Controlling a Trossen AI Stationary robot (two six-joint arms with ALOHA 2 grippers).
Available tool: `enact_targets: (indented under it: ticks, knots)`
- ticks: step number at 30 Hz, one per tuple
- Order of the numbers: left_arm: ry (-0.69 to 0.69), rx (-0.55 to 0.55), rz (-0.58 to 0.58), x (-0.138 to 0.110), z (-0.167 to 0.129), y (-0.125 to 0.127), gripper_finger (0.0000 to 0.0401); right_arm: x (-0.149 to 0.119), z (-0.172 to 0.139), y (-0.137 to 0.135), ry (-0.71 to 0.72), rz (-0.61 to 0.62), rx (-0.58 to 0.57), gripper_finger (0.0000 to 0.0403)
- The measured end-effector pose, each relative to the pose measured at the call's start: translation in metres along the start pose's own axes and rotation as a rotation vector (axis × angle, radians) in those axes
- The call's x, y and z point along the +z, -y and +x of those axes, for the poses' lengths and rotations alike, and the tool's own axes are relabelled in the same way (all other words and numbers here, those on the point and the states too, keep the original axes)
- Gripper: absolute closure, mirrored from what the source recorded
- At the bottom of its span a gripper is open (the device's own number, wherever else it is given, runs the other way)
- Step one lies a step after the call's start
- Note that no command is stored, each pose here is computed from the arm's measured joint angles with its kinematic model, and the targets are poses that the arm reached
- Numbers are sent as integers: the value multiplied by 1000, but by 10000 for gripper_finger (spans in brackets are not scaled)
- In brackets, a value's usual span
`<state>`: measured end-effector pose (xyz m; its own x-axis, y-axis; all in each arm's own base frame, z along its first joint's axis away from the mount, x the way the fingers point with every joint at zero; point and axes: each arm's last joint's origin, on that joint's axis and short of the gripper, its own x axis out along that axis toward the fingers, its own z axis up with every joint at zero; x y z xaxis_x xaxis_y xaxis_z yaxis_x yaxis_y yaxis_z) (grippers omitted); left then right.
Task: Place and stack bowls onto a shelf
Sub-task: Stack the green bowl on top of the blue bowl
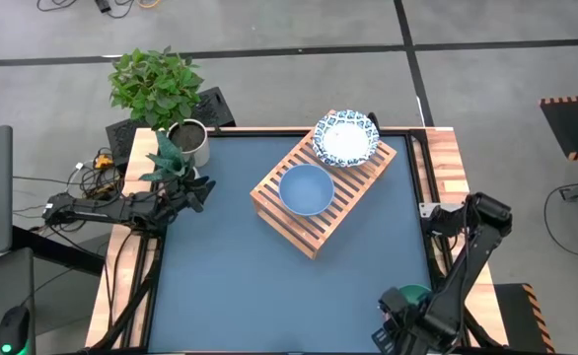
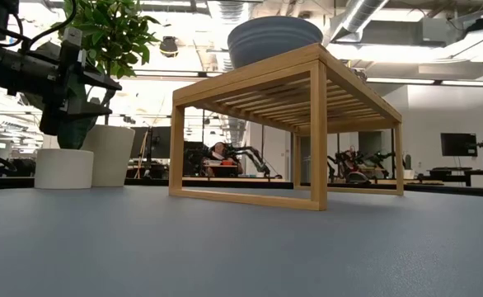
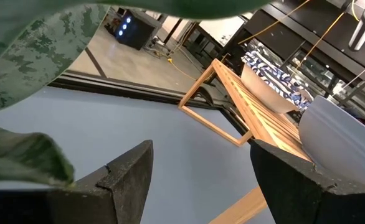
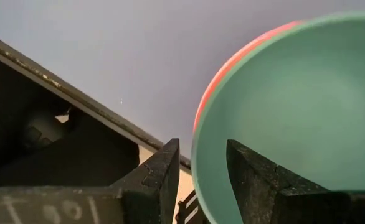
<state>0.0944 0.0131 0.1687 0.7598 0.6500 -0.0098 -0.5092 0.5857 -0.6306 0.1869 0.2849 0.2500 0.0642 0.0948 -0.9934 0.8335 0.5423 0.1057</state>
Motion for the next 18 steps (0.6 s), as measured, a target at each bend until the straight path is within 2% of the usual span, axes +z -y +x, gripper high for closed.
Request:
enact_targets:
  ticks: [18]
  knots:
    - [2,3,0,0,0,0,148,-1,6,2,-6,-19,-35,267]
